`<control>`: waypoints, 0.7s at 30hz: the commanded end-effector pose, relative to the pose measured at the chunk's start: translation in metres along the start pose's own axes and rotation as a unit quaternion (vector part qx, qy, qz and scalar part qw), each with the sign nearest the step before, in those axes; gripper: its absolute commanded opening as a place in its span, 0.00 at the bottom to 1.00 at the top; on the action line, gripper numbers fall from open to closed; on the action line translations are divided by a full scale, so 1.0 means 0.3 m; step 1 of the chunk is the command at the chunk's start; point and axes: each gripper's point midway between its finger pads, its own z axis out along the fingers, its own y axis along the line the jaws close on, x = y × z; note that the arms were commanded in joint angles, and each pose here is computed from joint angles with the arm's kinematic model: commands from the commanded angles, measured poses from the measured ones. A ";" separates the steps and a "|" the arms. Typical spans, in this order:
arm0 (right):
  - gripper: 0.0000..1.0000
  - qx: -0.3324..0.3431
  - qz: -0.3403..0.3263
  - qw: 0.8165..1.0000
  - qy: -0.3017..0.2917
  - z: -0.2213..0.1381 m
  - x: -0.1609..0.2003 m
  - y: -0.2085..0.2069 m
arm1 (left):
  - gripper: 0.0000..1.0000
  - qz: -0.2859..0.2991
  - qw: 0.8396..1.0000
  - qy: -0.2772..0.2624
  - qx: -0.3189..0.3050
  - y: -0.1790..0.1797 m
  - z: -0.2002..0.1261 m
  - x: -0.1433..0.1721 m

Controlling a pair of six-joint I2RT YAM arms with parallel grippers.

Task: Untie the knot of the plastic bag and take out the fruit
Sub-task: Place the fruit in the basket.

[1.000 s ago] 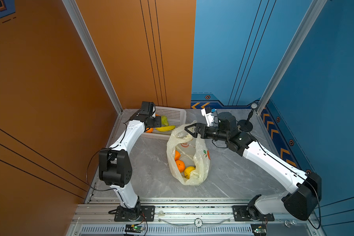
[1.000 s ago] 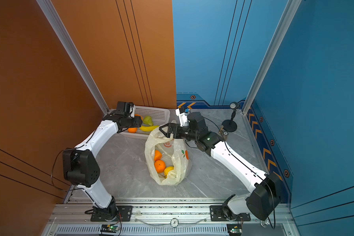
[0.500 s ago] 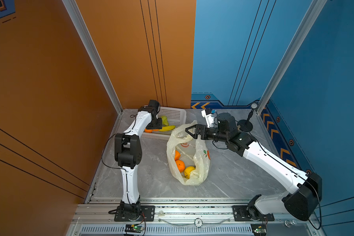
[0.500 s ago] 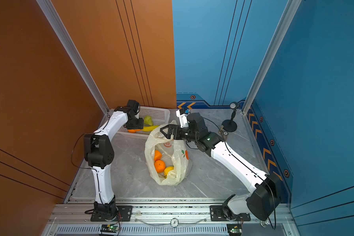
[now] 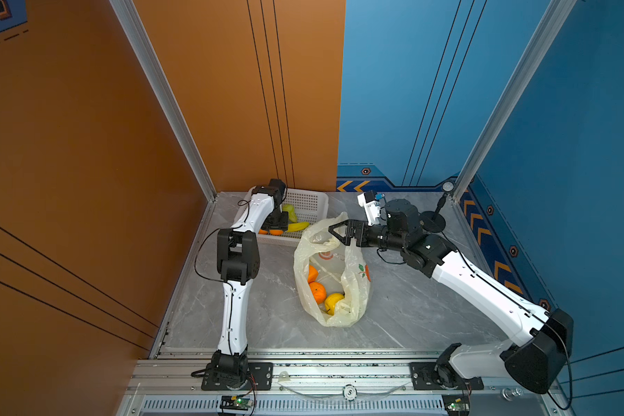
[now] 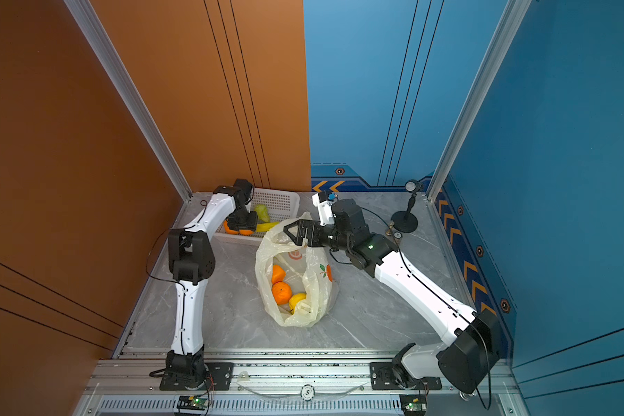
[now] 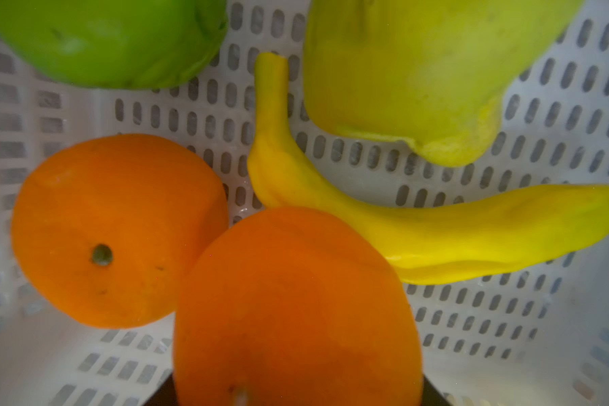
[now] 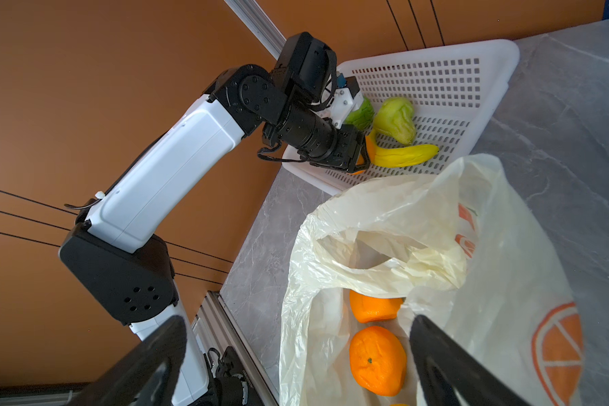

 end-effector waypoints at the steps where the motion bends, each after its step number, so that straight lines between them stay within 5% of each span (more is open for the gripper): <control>1: 1.00 0.005 -0.014 1.000 -0.006 -0.031 0.000 0.013 | 0.63 0.012 1.000 0.021 -0.009 0.001 0.006 0.029; 8: 1.00 0.010 -0.018 1.000 -0.012 -0.045 -0.005 0.014 | 0.81 0.007 1.000 -0.003 0.009 -0.014 -0.068 0.000; 21: 0.95 0.020 -0.074 0.997 0.001 -0.030 0.042 0.057 | 0.83 -0.019 0.988 -0.124 0.088 -0.057 -0.442 -0.007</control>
